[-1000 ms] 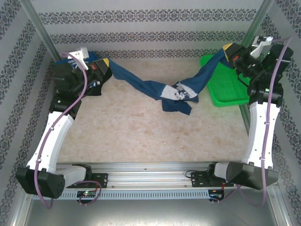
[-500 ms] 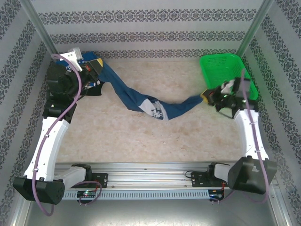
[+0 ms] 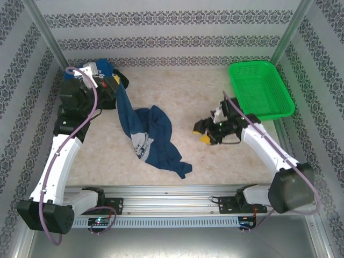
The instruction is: Fold and stack the t-shirts
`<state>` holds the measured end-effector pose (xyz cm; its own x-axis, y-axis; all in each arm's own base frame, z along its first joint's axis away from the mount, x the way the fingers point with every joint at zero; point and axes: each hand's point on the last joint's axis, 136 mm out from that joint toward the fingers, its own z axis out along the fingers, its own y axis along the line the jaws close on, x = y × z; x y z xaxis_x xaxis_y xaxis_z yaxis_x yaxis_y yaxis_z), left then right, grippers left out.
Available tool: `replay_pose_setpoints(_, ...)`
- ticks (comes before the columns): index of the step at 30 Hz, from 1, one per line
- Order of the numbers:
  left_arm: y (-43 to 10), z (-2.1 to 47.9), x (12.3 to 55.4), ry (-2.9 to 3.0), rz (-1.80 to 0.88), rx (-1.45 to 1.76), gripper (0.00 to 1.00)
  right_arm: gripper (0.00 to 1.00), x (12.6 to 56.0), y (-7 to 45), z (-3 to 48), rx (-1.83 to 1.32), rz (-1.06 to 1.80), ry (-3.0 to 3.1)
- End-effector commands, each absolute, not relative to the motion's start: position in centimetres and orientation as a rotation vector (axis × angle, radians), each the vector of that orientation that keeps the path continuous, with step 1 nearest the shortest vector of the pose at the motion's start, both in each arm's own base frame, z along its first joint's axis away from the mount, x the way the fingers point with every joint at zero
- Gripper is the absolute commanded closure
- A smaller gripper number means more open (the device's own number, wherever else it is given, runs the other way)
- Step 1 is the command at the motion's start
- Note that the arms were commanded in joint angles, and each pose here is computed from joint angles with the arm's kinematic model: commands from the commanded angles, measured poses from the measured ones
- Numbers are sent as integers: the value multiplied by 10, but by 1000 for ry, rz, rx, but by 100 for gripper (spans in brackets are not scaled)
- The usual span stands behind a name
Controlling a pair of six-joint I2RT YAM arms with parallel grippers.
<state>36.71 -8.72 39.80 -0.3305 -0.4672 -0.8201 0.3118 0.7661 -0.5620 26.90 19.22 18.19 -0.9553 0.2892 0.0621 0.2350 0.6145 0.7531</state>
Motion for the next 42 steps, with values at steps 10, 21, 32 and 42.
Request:
replay_pose_setpoints(10, -72, 374, 351, 1794, -758, -140, 100, 42, 431, 292, 129, -4, 1038, 2799)
replay_pose_setpoints(21, -69, 359, 355, 1835, -775, -154, 100, 41, 474, 361, 63, -136, 1075, 2809)
replay_pose_setpoints(32, -64, 400, 380, 1742, -772, -127, 100, 100, 528, 305, 245, -66, 1057, 2368)
replay_pose_setpoints(42, -71, 496, 396, 1514, -828, -27, 100, 100, 474, 203, 372, -222, 749, 2126)
